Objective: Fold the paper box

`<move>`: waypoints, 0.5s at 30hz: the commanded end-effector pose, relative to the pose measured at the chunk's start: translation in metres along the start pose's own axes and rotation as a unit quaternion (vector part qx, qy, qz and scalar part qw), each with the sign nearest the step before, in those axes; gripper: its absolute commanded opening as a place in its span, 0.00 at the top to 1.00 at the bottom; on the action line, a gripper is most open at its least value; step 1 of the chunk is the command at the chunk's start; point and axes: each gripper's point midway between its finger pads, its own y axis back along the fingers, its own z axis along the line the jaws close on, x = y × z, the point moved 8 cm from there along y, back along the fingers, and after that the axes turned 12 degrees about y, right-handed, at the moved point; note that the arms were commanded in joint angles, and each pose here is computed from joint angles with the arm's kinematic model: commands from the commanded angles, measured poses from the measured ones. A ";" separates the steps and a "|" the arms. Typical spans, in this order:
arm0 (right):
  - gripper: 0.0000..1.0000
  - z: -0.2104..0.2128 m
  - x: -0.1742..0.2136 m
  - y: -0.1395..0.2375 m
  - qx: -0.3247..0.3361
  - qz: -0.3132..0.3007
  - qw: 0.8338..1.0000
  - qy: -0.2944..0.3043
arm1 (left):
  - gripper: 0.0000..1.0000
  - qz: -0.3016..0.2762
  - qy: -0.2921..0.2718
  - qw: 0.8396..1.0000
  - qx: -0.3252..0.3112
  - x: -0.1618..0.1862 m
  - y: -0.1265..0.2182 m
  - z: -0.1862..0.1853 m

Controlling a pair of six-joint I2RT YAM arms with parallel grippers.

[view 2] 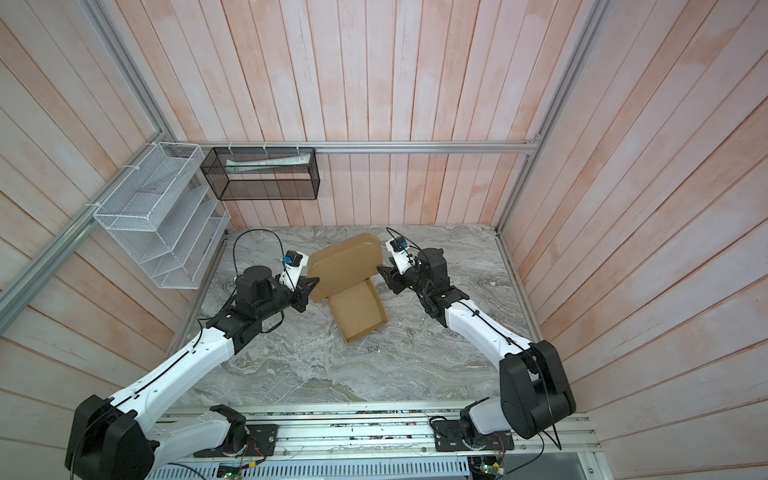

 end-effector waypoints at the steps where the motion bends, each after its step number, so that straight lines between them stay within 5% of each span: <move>1: 0.50 -0.005 -0.012 0.010 -0.009 -0.025 0.999 0.018 | 1.00 0.021 -0.031 0.999 0.037 -0.003 -0.006 -0.003; 15: 0.50 -0.026 -0.006 0.012 -0.002 -0.021 1.000 0.013 | 1.00 0.047 -0.055 0.995 0.072 0.001 -0.030 0.001</move>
